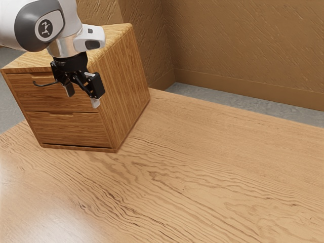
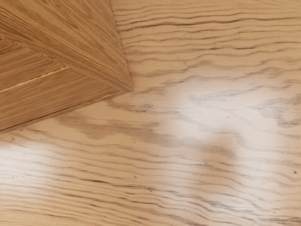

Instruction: Pull the drawer handle with one arm to open the drawer

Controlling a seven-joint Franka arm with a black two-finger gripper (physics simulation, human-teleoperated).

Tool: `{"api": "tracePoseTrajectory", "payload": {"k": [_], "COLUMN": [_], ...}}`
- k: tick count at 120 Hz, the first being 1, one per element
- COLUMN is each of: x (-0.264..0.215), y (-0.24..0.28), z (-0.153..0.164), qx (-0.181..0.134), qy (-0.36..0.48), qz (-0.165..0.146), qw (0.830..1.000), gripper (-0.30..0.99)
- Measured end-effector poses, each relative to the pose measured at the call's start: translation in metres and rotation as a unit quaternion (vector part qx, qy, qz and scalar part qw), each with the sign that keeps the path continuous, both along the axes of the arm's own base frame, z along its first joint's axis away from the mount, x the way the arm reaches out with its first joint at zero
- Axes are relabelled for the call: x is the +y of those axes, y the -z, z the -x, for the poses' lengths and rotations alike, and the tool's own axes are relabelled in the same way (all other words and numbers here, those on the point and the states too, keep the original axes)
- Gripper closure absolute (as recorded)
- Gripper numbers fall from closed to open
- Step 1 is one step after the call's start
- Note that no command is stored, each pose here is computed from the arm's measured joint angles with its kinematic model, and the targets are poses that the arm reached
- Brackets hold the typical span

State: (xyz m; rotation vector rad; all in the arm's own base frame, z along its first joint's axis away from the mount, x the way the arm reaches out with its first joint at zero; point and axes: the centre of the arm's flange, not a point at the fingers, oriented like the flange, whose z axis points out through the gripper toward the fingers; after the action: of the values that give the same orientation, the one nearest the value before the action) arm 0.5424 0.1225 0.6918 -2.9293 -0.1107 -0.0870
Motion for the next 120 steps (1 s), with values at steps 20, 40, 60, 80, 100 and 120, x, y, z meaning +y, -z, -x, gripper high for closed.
{"api": "tracePoseTrajectory", "payload": {"k": [20,40,60,80,100,120], "x": [-0.003,0.005,0.026,0.038,0.012,-0.017], "y": [-0.034,-0.102,-0.096,-0.072,-0.045,0.012], "z": [0.010,0.036,0.040,0.048,0.046,0.091], "qx": [-0.039,-0.118,-0.114,-0.061,0.002,-0.013], "qy": [0.009,0.010,-0.010,-0.014,0.039,0.185], "qz": [0.017,0.035,0.040,0.061,0.091,0.151], "qw": [0.999,0.992,0.993,0.996,0.995,0.971], "gripper": [0.00,0.00,0.00,0.00,0.00,0.00]}}
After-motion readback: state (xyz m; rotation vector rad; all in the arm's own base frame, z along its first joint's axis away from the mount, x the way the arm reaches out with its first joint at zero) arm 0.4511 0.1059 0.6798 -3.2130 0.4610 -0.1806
